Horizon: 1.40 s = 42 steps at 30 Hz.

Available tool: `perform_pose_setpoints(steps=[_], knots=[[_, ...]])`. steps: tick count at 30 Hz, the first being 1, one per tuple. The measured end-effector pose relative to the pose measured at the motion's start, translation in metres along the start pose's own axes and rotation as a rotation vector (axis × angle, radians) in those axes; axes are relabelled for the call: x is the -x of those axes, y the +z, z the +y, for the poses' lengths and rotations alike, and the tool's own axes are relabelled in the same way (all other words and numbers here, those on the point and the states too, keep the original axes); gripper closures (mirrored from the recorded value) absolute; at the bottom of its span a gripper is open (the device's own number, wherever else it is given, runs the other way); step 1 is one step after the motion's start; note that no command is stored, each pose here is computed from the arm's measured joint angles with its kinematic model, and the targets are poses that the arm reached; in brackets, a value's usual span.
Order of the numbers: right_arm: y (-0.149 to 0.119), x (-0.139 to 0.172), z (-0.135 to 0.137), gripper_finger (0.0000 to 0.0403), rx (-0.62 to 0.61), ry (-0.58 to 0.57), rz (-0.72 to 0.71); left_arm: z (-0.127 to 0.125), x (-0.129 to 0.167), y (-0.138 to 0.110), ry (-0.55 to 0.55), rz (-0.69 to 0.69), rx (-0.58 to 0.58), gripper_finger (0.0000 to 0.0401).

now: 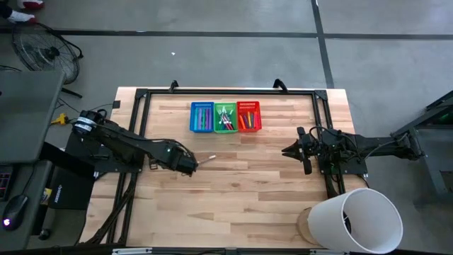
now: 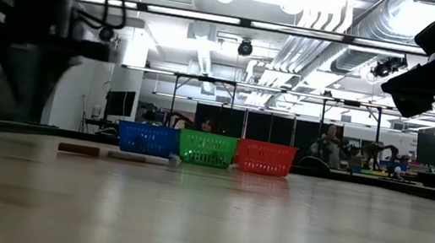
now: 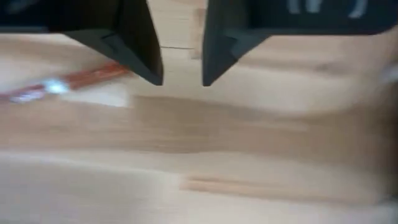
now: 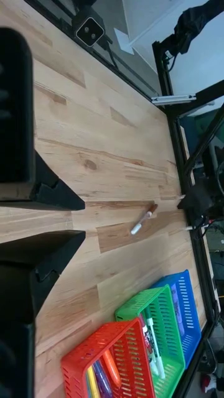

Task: Pick & Place Markers
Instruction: Put the brown marker pen into the green bin

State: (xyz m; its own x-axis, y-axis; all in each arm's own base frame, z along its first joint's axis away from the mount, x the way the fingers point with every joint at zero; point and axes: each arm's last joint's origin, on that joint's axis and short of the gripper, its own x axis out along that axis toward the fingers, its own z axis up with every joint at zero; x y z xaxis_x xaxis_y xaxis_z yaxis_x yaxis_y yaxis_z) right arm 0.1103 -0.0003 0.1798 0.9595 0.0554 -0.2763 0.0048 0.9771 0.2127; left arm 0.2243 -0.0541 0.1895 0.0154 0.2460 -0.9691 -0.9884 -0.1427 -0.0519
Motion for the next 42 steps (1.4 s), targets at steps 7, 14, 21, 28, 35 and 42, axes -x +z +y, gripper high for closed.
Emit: perform_pose_setpoints(steps=[7, 14, 21, 28, 35, 42], knots=[[0.0, 0.0, 0.0, 0.0352, 0.0, 0.0, 0.0, -0.049, -0.006, 0.014, -0.317, 0.049, -0.386, 0.0198], [0.0, 0.0, 0.0, 0.0353, 0.0, 0.0, 0.0, -0.097, -0.016, 0.021, -0.327, 0.191, -0.798, 0.0165], [0.0, 0.0, 0.0, 0.0352, 0.0, 0.0, 0.0, -0.118, -0.008, -0.001, -0.336, 0.217, -1.003, 0.0165], [0.0, 0.0, 0.0, 0.0353, 0.0, -0.001, 0.001, -0.11, 0.001, -0.026, -0.337, 0.217, -1.092, 0.0165], [0.0, 0.0, 0.0, 0.0352, 0.0, 0.0, 0.0, -0.12, -0.004, -0.057, -0.347, 0.212, -1.147, 0.0165], [0.0, 0.0, 0.0, 0.0353, 0.0, 0.0, 0.002, -0.145, -0.02, -0.083, -0.29, 0.211, -1.137, 0.0165]])
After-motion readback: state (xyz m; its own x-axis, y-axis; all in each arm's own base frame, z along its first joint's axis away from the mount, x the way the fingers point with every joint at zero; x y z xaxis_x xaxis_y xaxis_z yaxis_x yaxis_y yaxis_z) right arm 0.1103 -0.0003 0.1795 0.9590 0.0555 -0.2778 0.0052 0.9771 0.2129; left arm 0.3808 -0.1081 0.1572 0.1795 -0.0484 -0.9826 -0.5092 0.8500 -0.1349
